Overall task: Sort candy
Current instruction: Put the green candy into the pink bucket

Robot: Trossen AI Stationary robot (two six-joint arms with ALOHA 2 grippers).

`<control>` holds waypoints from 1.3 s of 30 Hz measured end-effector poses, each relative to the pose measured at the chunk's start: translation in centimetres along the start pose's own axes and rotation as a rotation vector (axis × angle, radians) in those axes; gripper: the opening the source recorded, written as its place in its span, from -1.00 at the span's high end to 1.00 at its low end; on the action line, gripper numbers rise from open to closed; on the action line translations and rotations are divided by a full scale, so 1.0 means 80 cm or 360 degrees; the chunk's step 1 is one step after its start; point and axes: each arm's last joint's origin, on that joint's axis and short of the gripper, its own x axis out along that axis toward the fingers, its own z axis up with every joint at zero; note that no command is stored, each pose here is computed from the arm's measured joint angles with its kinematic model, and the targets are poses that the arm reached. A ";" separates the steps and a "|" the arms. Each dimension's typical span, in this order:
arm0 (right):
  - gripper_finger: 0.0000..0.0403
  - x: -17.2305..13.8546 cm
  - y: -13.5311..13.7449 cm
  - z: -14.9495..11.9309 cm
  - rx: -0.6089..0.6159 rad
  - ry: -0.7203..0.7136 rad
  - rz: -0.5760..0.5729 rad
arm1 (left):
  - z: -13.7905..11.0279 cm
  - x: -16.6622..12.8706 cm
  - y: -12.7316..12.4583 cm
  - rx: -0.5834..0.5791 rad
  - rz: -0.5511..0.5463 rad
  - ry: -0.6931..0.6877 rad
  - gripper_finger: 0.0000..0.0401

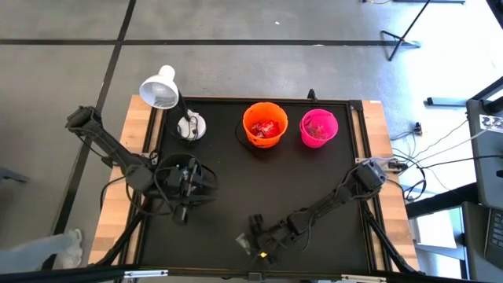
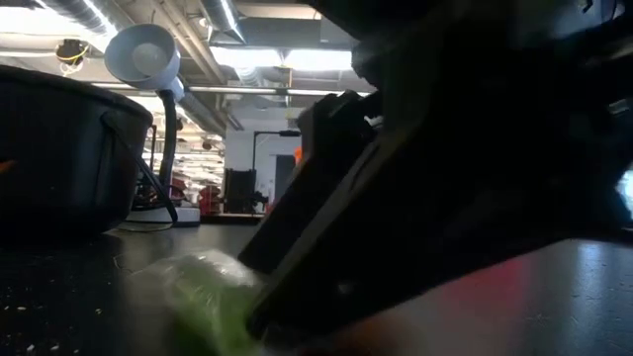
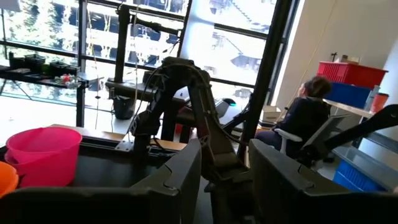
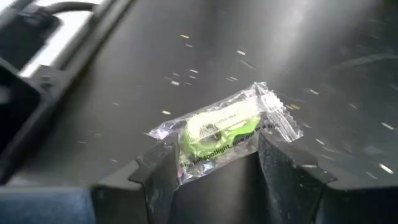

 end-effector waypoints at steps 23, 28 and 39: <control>0.18 -0.019 -0.007 -0.004 -0.0011 0.0176 -0.0169 | -0.023 0.013 -0.005 -0.0001 -0.0008 0.0097 0.38; 0.55 -0.028 -0.009 -0.002 -0.0028 0.0216 -0.0177 | -0.024 0.013 -0.005 -0.0022 0.0000 0.0097 0.38; 0.97 -0.035 -0.011 -0.001 -0.0035 0.0262 -0.0188 | -0.024 0.013 -0.005 -0.0020 0.0004 0.0098 0.38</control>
